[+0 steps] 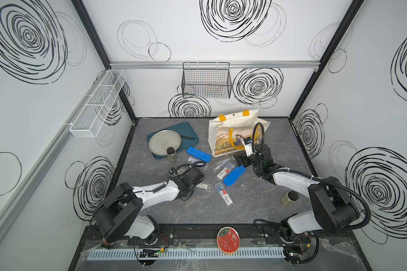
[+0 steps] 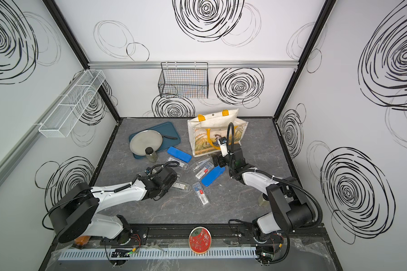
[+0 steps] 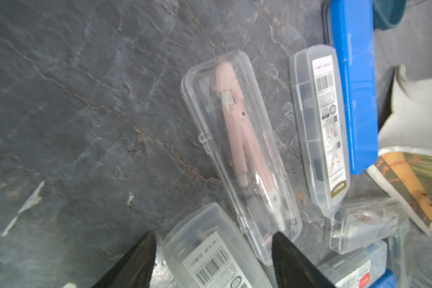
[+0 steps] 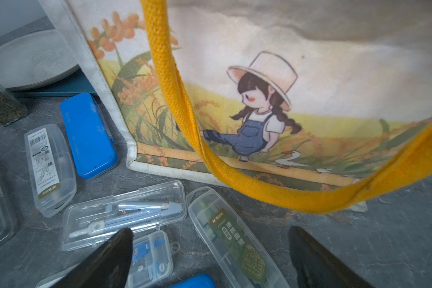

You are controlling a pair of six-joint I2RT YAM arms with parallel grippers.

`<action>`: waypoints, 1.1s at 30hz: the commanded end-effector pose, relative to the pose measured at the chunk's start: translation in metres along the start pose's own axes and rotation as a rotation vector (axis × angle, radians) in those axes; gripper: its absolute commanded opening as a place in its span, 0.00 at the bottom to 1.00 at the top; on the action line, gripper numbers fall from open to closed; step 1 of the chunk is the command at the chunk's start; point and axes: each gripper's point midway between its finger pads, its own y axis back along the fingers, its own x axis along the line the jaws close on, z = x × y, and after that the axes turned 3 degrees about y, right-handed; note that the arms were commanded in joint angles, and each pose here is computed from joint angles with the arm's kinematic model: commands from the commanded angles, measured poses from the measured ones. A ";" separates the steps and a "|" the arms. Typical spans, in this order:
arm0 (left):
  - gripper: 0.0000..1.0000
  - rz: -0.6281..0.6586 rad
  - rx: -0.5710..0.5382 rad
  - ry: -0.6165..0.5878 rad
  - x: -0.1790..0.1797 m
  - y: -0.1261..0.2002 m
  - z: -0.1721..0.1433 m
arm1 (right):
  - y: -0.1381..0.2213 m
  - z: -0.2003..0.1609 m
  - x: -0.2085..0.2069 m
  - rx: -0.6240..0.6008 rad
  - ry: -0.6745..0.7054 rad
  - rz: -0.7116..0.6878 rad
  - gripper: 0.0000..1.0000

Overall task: Put the compass set into the canvas bag
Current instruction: Pick up the compass set at the center of the board.

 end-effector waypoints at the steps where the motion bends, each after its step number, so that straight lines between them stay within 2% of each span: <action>1: 0.77 0.105 0.075 -0.109 0.017 -0.003 -0.013 | -0.003 0.015 0.002 -0.040 0.015 0.010 1.00; 11: 0.78 0.151 0.127 -0.177 -0.005 -0.001 -0.026 | 0.000 0.006 0.007 -0.043 0.002 0.029 1.00; 16: 0.78 0.188 0.132 -0.247 -0.006 0.000 -0.034 | 0.002 0.005 0.009 -0.050 -0.009 0.040 1.00; 21: 0.78 0.235 0.185 -0.301 0.001 -0.007 -0.046 | 0.002 0.007 0.011 -0.053 -0.014 0.053 1.00; 33: 0.76 0.281 0.189 -0.427 -0.002 -0.024 -0.047 | 0.003 0.008 0.017 -0.061 -0.025 0.086 1.00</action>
